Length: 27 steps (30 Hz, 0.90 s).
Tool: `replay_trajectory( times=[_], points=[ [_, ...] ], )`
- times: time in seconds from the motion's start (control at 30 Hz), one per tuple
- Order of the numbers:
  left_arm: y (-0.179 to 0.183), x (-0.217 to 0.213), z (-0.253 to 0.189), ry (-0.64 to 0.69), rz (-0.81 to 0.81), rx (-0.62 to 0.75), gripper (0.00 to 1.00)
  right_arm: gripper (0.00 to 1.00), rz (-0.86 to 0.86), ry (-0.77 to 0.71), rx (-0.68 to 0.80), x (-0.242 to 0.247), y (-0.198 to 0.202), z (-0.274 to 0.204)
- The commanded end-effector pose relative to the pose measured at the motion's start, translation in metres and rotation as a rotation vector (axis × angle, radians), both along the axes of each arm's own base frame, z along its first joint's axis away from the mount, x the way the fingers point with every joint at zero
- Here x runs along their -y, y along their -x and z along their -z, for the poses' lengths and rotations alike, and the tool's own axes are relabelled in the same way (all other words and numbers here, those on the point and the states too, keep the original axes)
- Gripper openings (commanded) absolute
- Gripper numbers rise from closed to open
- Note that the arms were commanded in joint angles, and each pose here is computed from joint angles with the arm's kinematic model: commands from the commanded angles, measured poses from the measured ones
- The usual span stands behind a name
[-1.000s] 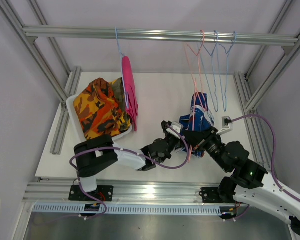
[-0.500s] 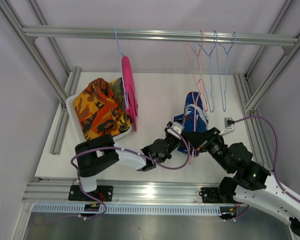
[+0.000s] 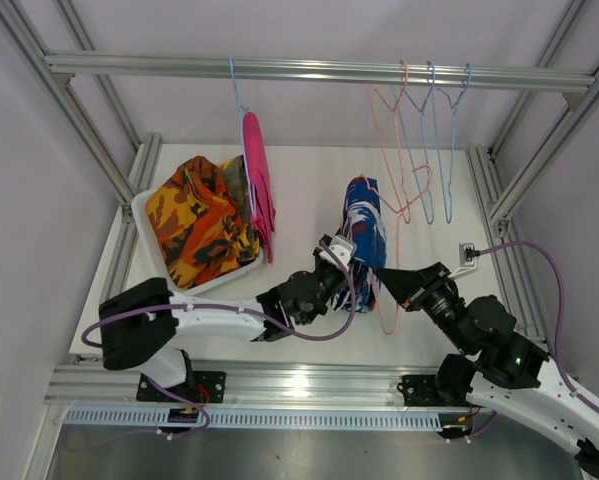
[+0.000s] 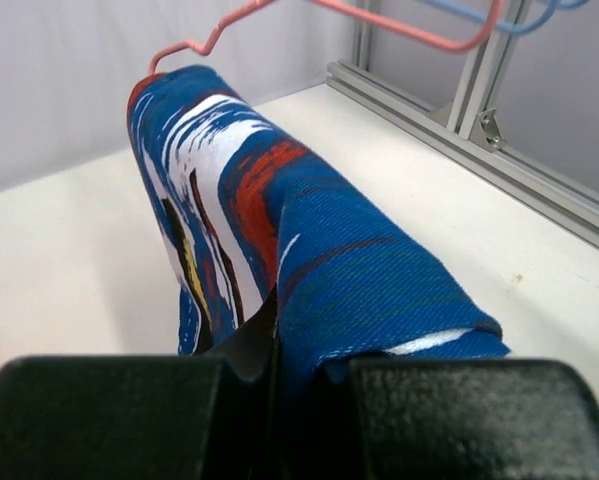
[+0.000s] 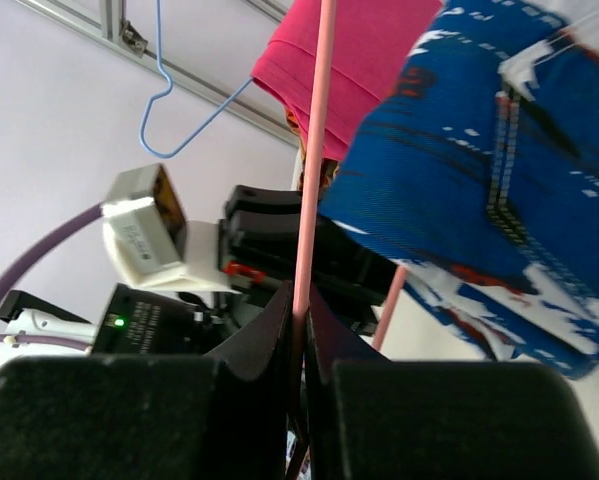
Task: Remove the trousers from the hanger
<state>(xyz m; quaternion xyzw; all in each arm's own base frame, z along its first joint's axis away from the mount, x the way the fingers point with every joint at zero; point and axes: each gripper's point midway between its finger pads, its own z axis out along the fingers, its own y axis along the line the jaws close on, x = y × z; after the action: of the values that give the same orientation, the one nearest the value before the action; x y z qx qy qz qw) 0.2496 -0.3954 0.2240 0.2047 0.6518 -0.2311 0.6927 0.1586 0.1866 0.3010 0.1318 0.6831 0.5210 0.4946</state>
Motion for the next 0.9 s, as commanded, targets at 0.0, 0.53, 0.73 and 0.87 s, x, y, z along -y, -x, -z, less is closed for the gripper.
replay_trajectory(
  times=[0.0, 0.53, 0.73, 0.87],
  points=[
    [0.005, -0.018, -0.069, 0.103, -0.034, 0.071, 0.08, 0.00, 0.039, -0.035, 0.044, 0.008, -0.003, -0.012],
    [0.041, -0.050, -0.165, 0.081, -0.043, 0.167, 0.01, 0.00, 0.056, 0.021, 0.015, -0.005, -0.015, 0.022],
    [0.057, -0.075, -0.200, 0.103, -0.042, 0.199, 0.01, 0.00, 0.055, 0.048, -0.004, -0.011, -0.019, 0.039],
    [0.069, -0.092, -0.237, 0.152, -0.006, 0.186, 0.01, 0.00, 0.067, 0.088, -0.018, -0.012, -0.022, 0.054]
  ],
)
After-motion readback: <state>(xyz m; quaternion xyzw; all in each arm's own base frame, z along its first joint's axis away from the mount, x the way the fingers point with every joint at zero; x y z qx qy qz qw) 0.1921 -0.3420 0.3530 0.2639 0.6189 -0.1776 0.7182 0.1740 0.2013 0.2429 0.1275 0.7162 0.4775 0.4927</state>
